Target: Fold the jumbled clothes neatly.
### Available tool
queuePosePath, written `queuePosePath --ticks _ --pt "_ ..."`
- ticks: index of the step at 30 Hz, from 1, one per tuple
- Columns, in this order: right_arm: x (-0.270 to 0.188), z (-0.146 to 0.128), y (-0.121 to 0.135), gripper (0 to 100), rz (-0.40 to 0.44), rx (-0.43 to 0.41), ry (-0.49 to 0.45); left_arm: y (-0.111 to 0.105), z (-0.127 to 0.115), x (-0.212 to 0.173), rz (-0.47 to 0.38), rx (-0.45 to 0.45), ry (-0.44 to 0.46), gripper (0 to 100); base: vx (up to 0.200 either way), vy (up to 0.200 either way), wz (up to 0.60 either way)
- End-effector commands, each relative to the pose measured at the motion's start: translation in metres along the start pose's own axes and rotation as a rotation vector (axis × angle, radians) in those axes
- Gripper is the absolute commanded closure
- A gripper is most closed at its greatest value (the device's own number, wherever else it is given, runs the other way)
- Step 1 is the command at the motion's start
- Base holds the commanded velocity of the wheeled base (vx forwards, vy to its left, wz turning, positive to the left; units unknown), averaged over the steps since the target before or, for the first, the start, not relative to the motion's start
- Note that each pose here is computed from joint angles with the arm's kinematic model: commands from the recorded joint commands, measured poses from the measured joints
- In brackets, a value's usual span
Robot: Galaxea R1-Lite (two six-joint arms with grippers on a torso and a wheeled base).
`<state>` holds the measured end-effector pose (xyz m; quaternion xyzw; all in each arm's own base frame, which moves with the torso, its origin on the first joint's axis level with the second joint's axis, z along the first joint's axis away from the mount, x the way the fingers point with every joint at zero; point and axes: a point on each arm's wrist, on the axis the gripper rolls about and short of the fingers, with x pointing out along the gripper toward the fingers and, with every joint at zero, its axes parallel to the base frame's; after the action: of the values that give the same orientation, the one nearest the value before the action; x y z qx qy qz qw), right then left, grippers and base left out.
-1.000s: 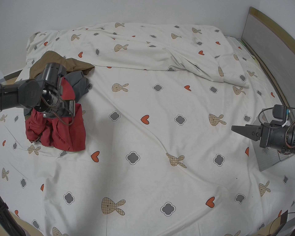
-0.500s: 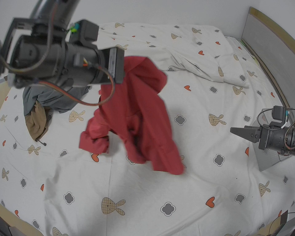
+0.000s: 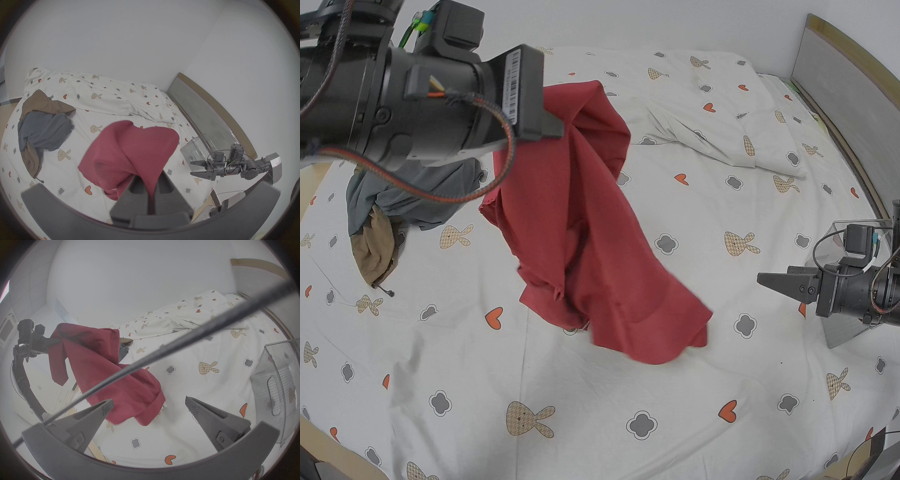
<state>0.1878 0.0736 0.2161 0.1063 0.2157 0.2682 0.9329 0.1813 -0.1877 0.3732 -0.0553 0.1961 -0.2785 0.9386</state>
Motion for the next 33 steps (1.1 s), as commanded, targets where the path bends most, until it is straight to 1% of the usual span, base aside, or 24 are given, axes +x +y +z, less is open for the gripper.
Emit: queuePosePath --ticks 1,5,11,12,14,17,18,19,20,21,22,24,26,28,30,31,32,33 --pt "0.004 -0.003 0.0 0 0.006 0.001 0.021 0.001 -0.005 0.006 0.007 0.005 0.025 100 0.0 0.0 0.0" --pt "0.005 -0.004 0.001 0 0.009 0.001 0.026 0.001 -0.007 0.008 0.01 0.008 0.032 100 0.0 0.0 0.0" --pt "0.015 -0.013 0.002 0 0.024 0.0 0.077 0.001 -0.007 0.005 0.01 0.01 0.029 100 0.0 0.0 0.0" --pt "0.016 -0.014 0.003 0 0.028 -0.001 0.084 0.001 -0.007 0.005 0.011 0.011 0.03 0 0.0 0.0 0.0" --pt "0.018 -0.017 0.005 0 0.037 -0.004 0.098 0.002 -0.008 0.006 0.012 0.01 0.032 0 0.0 0.0 0.0" --pt "0.027 -0.036 0.009 0 0.051 -0.033 0.183 0.006 -0.006 0.009 0.028 0.0 0.025 0 0.0 0.0 0.0" --pt "0.027 -0.036 0.009 0 0.051 -0.033 0.183 0.006 -0.006 0.009 0.028 0.0 0.025 0 0.0 0.0 0.0" --pt "0.033 -0.044 0.01 0 0.034 -0.07 0.215 0.007 -0.005 0.01 0.034 -0.003 0.024 0 0.0 0.0 0.0" --pt "0.047 -0.059 0.01 0 -0.018 -0.156 0.286 0.011 -0.005 0.011 0.047 -0.01 0.021 0 0.0 0.0 0.0" --pt "0.054 -0.067 0.011 0 -0.048 -0.2 0.322 0.012 -0.004 0.011 0.055 -0.012 0.017 0 0.0 0.0 0.0" --pt "0.062 -0.076 0.012 0 -0.085 -0.239 0.36 0.016 -0.003 0.009 0.068 -0.015 0.011 0 0.0 0.0 0.0" --pt "0.076 -0.092 0.019 0 -0.134 -0.29 0.397 0.026 0.003 0.0 0.097 -0.032 -0.018 0 0.0 0.0 0.0" --pt "0.083 -0.102 0.023 0 -0.147 -0.317 0.403 0.034 0.007 -0.013 0.119 -0.046 -0.048 0 0.0 0.0 0.0" --pt "0.096 -0.11 0.027 0 -0.156 -0.337 0.362 0.045 0.007 -0.03 0.153 -0.06 -0.071 0 0.0 0.0 0.0" --pt "0.106 -0.11 0.027 0 -0.151 -0.33 0.326 0.053 0.003 -0.04 0.18 -0.065 -0.077 0 0.0 0.0 0.0" --pt "0.12 -0.109 0.027 0 -0.142 -0.317 0.285 0.06 -0.003 -0.051 0.205 -0.07 -0.076 0 0.0 0.0 0.0" --pt "0.123 -0.108 0.027 0 -0.137 -0.313 0.276 0.061 -0.005 -0.052 0.21 -0.072 -0.076 0 0.0 0.0 0.0" --pt "0.135 -0.109 0.028 0 -0.115 -0.288 0.247 0.066 -0.012 -0.062 0.225 -0.076 -0.069 0 0.0 0.0 0.0"
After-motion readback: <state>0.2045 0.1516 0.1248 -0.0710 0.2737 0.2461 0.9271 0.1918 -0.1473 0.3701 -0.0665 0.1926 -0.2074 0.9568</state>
